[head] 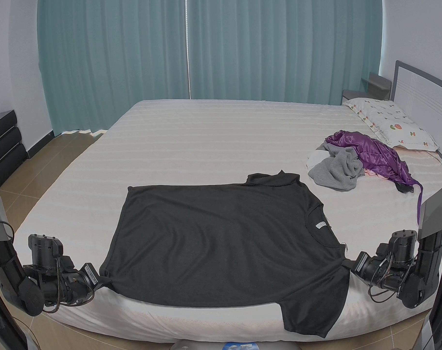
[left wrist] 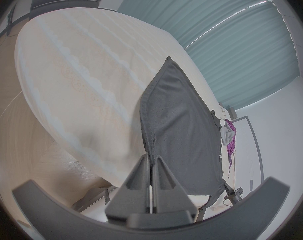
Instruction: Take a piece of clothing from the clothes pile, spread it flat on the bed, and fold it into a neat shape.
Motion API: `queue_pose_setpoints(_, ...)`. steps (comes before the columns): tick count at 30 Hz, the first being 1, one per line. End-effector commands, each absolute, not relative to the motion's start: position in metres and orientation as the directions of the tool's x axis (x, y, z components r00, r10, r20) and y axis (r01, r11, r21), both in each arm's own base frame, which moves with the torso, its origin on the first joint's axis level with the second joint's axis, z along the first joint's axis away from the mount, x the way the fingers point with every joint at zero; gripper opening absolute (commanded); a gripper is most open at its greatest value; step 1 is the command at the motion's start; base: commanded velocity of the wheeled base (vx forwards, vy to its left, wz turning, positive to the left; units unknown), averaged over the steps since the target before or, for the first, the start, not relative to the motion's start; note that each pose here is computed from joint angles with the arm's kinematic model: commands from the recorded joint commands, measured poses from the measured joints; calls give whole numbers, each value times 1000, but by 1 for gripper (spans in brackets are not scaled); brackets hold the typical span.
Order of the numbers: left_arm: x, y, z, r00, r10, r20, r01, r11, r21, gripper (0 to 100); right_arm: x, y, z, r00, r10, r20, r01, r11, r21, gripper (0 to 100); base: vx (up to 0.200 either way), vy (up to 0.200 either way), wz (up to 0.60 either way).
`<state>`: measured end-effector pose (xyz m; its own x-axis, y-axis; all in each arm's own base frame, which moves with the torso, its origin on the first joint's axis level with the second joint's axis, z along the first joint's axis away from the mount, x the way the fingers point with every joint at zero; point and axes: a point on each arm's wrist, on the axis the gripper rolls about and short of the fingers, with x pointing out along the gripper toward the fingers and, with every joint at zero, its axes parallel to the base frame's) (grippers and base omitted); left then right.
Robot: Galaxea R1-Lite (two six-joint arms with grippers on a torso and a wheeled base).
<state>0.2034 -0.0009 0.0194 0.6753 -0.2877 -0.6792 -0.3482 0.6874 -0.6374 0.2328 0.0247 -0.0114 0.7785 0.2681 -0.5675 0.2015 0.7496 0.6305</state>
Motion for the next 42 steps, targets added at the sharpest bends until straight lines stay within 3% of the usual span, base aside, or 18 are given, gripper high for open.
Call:
queue_pose_setpoints(1,207,0,19,680,-291,-673,-345,683,-643,0,253,29,-9,818,280,-503,142,749,647,0,0,0,0)
queue_pose_setpoints(17,204,10,17,674,-306,-673,-373,645,-667,0,293,37,-28,837,294,-462,97,751,653,0,0,0,0)
queue_pose_setpoints(18,203,10,15,667,-309,-678,-378,644,-666,0,295,37,-32,837,294,-462,98,750,654,100,0,0,0)
queue_pose_setpoints(24,203,10,10,646,-318,-694,-393,640,-660,0,280,29,-20,840,286,-460,111,740,664,100,0,0,0)
queue_pose_setpoints(31,203,9,10,648,-321,-691,-395,634,-665,0,240,9,14,816,388,-429,23,719,695,100,0,0,0)
queue_pose_setpoints(36,204,9,10,648,-321,-691,-397,632,-666,0,215,8,11,743,468,-478,-50,751,658,100,0,0,0)
queue_pose_setpoints(42,203,9,10,648,-322,-691,-396,632,-666,0,214,17,-7,673,502,-543,-51,764,643,100,0,0,0)
